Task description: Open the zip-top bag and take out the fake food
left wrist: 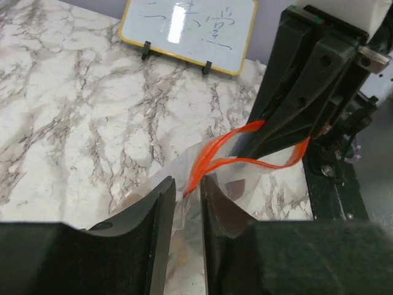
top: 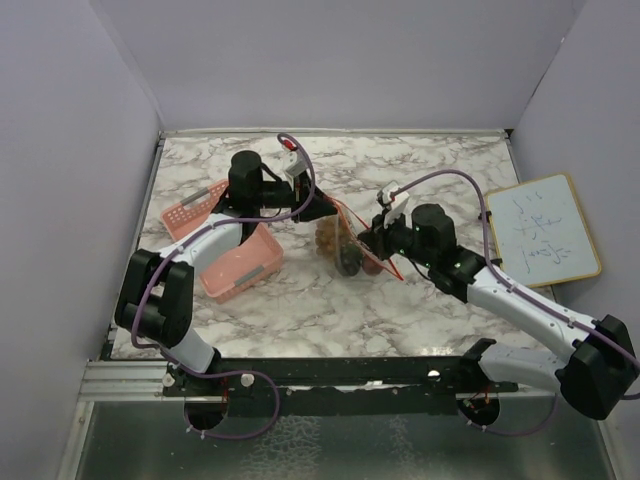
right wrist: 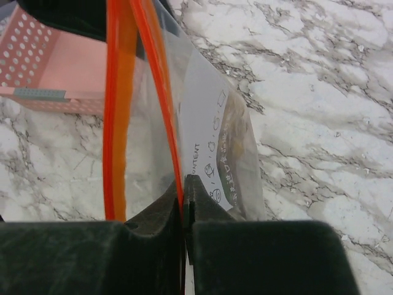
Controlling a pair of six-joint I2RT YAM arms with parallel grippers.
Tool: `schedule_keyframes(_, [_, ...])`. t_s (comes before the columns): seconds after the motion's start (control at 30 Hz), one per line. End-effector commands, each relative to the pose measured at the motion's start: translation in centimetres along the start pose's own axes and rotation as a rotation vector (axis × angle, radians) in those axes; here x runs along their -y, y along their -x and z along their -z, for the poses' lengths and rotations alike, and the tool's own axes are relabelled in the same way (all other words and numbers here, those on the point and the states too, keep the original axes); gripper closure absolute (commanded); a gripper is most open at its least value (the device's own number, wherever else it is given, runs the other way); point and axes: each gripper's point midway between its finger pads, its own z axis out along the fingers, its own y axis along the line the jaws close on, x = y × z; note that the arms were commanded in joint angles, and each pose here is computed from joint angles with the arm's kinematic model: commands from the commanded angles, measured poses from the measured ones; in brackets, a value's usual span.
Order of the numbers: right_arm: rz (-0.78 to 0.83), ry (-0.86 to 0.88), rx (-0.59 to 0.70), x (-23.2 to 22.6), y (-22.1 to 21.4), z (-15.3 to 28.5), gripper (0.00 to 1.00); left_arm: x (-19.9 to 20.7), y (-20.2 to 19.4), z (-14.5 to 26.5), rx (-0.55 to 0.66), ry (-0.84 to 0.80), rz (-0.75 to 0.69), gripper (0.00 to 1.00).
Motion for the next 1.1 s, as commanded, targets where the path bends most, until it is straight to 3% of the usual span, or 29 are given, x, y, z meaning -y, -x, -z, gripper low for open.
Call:
schedule_keyframes(0.0, [-0.006, 0.022, 0.105, -0.7, 4.8, -0.2, 0.99, -1.6, 1.8, 0.2, 0.054, 0.137, -0.036, 0.58])
schedule_keyframes(0.07, [-0.008, -0.01, 0.111, -0.1, 5.7, -0.6, 0.99, -3.0, 2.7, 0.5, 0.076, 0.23, -0.034, 0.34])
schedule_keyframes(0.17, [-0.054, -0.108, 0.141, 1.5, 7.2, -0.7, 0.99, -6.2, 3.5, 1.9, 0.081, 0.449, -0.007, 0.21])
schedule_keyframes(0.33, [-0.129, -0.229, 0.167, 3.4, 9.5, -1.4, 0.99, -6.7, 4.0, 4.2, 0.111, 0.623, 0.028, 0.2])
schedule_keyframes(0.5, [-0.141, -0.262, 0.212, 4.0, 12.0, -2.4, 0.99, -5.5, 3.7, 6.5, 0.222, 0.76, 0.178, 0.2])
schedule_keyframes(0.7, [-0.159, -0.256, 0.225, 4.0, 11.8, -3.3, 0.99, -1.9, 2.7, 4.6, 0.363, 0.807, 0.303, 0.2])
schedule_keyframes(0.87, [-0.188, -0.267, 0.232, 4.3, 11.3, -3.9, 0.99, -0.1, 0.4, 4.7, 0.577, 0.848, 0.49, 0.26])
schedule_keyframes(1.07, [-0.214, -0.218, 0.238, 3.4, 11.3, -4.1, 0.99, -0.4, -2.4, 3.2, 0.567, 0.97, 0.537, 0.28])
